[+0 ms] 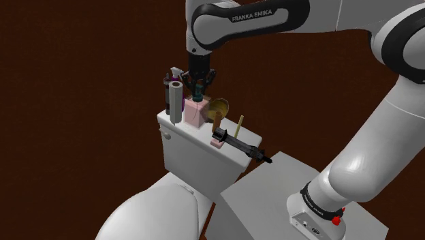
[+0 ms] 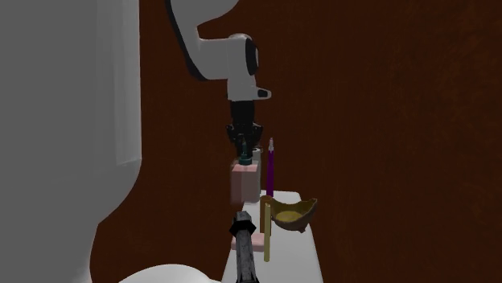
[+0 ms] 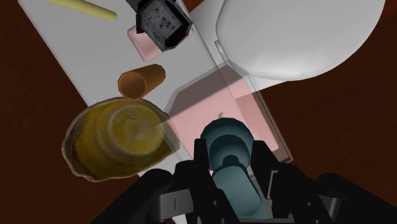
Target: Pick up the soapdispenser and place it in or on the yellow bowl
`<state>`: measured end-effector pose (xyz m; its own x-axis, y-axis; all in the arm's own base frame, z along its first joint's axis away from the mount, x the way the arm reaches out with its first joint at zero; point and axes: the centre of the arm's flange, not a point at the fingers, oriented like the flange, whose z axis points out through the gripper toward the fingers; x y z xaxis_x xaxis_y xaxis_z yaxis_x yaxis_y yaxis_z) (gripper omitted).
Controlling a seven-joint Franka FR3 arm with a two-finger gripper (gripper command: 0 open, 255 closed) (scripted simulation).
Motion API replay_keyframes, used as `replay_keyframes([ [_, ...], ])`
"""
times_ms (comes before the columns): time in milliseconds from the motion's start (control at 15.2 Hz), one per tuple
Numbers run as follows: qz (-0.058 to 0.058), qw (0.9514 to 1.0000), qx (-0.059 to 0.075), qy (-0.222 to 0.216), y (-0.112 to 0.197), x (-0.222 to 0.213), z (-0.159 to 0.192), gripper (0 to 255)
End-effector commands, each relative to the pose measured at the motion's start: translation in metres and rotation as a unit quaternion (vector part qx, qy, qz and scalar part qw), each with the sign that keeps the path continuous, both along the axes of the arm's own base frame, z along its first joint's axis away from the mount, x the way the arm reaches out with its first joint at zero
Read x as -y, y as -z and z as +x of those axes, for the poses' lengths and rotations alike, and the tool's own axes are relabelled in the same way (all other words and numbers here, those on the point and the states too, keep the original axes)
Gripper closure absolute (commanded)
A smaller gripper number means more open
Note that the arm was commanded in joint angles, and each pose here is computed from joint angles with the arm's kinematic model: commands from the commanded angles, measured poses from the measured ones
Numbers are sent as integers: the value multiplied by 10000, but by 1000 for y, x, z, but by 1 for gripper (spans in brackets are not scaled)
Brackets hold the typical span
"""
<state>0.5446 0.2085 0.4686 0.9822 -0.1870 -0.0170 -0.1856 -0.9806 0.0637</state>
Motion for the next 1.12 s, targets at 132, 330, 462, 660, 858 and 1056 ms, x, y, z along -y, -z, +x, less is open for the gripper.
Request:
replay_keyframes([
  [132, 0, 10000, -1, 0, -22, -1, -1, 255],
  [330, 0, 10000, -1, 0, -38, -1, -1, 255],
  [462, 0, 10000, -1, 0, -48, -1, -1, 255],
  [660, 0, 10000, -1, 0, -64, -1, -1, 255],
  [858, 0, 10000, -1, 0, -80, -1, -1, 255],
  [1056, 0, 10000, -1, 0, -96, -1, -1, 255],
])
